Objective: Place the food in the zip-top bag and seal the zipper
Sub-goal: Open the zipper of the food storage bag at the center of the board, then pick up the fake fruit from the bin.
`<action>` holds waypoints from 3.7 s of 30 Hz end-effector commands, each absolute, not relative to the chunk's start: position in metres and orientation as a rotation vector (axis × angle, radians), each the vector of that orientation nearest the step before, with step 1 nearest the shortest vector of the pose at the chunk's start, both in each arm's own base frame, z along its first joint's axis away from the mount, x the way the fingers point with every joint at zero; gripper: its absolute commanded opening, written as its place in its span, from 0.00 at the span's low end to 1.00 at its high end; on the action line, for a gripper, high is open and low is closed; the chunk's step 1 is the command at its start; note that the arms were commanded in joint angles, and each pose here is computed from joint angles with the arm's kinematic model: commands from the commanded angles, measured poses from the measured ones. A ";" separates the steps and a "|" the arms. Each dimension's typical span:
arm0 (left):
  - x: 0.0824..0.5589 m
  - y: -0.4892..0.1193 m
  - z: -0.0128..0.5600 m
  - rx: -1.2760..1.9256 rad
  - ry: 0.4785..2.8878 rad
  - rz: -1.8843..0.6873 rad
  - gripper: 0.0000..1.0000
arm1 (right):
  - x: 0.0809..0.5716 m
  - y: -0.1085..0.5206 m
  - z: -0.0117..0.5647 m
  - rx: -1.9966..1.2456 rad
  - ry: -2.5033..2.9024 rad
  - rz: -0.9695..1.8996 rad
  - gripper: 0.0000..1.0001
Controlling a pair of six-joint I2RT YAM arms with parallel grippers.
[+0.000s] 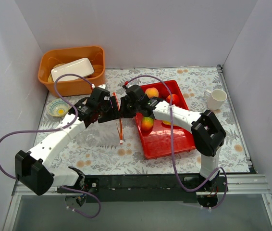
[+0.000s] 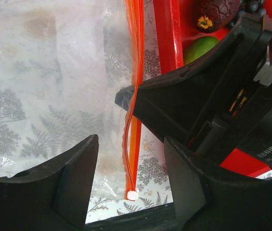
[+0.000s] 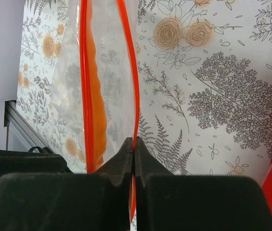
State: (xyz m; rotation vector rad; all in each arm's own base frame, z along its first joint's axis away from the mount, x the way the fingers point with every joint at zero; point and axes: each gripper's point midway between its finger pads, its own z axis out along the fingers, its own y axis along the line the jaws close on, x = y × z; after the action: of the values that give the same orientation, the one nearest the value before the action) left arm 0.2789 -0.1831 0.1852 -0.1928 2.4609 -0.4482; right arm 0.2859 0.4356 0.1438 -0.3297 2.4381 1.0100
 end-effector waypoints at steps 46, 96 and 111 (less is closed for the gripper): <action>0.284 -0.156 0.162 -0.273 2.375 -0.043 0.07 | 0.297 0.434 0.183 -0.354 2.340 0.993 0.01; 0.291 -0.149 0.165 -0.289 2.353 0.001 0.00 | 0.371 0.193 0.129 -0.335 2.453 0.233 0.75; 0.288 -0.173 0.167 -0.254 2.369 -0.182 0.00 | 0.418 0.182 0.085 -0.470 2.396 0.047 0.76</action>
State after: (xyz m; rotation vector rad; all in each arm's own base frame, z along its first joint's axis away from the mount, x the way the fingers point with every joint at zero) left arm 0.2879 -0.1693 0.1560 -0.2613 2.4011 -0.1137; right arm 0.3873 0.1783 0.0736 -0.4339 2.5112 0.0951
